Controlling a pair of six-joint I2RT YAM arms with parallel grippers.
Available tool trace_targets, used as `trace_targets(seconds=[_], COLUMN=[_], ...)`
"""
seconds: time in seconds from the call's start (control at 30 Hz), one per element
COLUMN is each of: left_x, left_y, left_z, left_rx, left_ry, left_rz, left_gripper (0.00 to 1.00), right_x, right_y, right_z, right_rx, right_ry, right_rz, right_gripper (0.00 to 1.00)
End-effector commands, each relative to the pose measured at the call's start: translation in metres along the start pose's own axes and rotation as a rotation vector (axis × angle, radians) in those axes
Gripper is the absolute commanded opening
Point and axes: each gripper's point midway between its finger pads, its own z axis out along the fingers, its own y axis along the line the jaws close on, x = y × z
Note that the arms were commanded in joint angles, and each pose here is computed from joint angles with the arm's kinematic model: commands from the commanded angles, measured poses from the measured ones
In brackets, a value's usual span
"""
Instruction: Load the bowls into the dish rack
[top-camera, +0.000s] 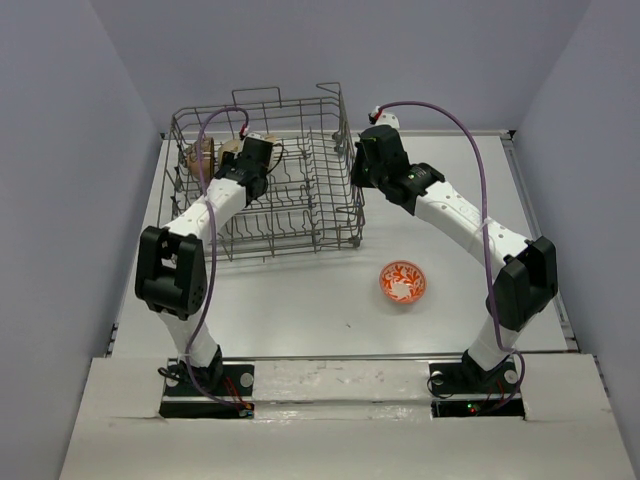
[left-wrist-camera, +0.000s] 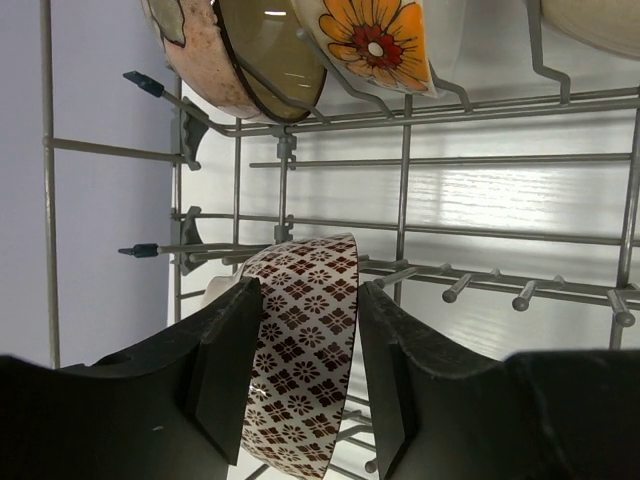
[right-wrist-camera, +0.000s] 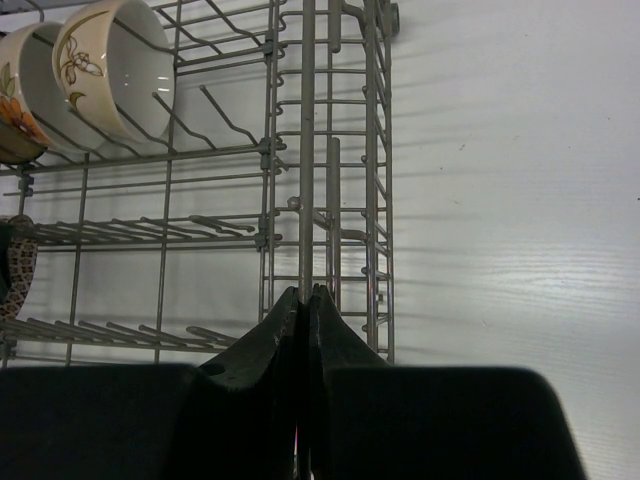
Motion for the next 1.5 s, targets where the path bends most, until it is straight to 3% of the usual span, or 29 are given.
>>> trace_targets(seconds=[0.0, 0.2, 0.57, 0.7, 0.77, 0.87, 0.93, 1.07, 1.23, 1.33, 1.47], left_x=[-0.016, -0.036, -0.063, -0.077, -0.086, -0.094, -0.097, -0.093, -0.087, -0.089, -0.086], left_y=[0.029, 0.060, 0.082, 0.077, 0.078, 0.075, 0.072, 0.064, 0.059, 0.046, 0.045], left_z=[-0.017, -0.037, -0.075, -0.096, -0.115, -0.140, -0.157, -0.181, -0.209, -0.228, -0.236], left_rx=[-0.021, -0.052, 0.008, 0.107, 0.164, 0.264, 0.329, 0.393, 0.437, 0.542, 0.519], left_ry=[-0.035, -0.107, -0.229, -0.284, -0.345, -0.413, -0.455, -0.561, -0.634, -0.636, -0.641], left_rz=[-0.147, -0.278, -0.387, -0.439, -0.486, -0.557, -0.584, -0.615, -0.630, -0.617, -0.619], left_gripper=[0.54, 0.54, 0.54, 0.54, 0.54, 0.63, 0.80, 0.99, 0.99, 0.99, 0.99], right_x=[-0.009, -0.010, -0.012, -0.017, -0.022, -0.035, -0.042, -0.060, -0.075, -0.084, -0.093], right_y=[0.008, 0.007, 0.012, 0.012, 0.013, 0.014, 0.015, 0.016, 0.015, 0.012, -0.002], right_z=[-0.005, -0.006, -0.005, -0.009, -0.013, -0.024, -0.031, -0.047, -0.060, -0.071, -0.091], right_rx=[-0.042, -0.042, -0.058, -0.058, -0.059, -0.066, -0.068, -0.076, -0.072, -0.064, -0.022], right_ry=[-0.025, -0.025, -0.026, -0.039, -0.050, -0.078, -0.099, -0.146, -0.191, -0.230, -0.280], right_rz=[-0.012, -0.014, -0.007, -0.002, 0.002, 0.008, 0.017, 0.037, 0.058, 0.077, 0.093], right_gripper=[0.05, 0.07, 0.15, 0.16, 0.22, 0.27, 0.35, 0.51, 0.55, 0.59, 0.66])
